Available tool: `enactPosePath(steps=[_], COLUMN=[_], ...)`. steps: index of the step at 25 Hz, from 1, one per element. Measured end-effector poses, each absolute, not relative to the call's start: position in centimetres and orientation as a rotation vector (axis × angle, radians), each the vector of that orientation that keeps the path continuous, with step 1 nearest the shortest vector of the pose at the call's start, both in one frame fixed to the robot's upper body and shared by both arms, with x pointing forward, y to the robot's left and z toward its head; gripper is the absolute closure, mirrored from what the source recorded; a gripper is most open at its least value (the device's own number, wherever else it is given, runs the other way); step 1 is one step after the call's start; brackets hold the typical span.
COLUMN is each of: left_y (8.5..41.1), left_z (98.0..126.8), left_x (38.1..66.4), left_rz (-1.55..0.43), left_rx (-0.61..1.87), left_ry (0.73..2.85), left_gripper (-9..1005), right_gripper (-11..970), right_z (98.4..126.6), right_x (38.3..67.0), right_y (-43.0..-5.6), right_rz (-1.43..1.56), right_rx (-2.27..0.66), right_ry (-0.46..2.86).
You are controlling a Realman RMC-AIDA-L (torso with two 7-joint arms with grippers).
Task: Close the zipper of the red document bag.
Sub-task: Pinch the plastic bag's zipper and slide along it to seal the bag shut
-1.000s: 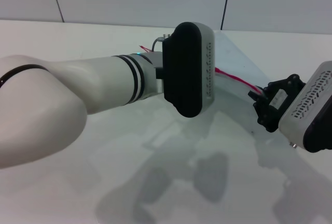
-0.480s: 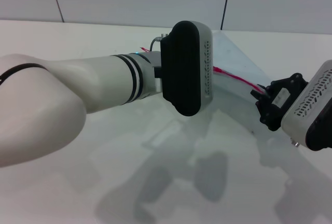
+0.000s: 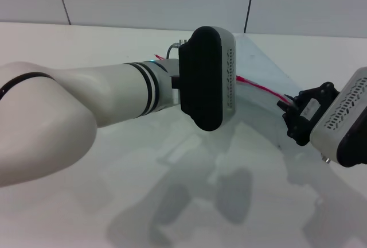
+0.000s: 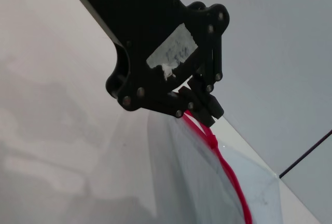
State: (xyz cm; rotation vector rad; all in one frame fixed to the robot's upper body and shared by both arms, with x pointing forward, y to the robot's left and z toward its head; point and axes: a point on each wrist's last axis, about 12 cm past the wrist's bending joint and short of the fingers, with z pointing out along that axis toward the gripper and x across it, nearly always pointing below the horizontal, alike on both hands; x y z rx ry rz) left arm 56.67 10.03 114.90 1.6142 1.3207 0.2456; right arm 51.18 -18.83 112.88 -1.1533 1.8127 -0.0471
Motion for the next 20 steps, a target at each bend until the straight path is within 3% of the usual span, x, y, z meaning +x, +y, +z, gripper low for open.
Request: enactPosePath(steps=[5, 10, 20], left_y=[9.7, 9.4, 8.9], left_z=[115.0, 115.0, 114.8], left_x=[56.5, 56.3, 55.9], left_rz=[0.243, 0.242, 0.229], left_rx=[1.603, 1.604, 1.627], left_ry=[1.297, 1.274, 1.260], left_gripper=[945, 766, 665], right_gripper=[895, 892, 885], right_z=[112.8, 112.6, 112.7], right_x=[51.2, 51.3, 51.4], right_y=[-18.8, -18.8, -18.8], right_rz=[-0.047, -0.047, -0.048], right_rx=[-1.155, -1.161, -1.161], right_ry=[1.816, 1.818, 1.817])
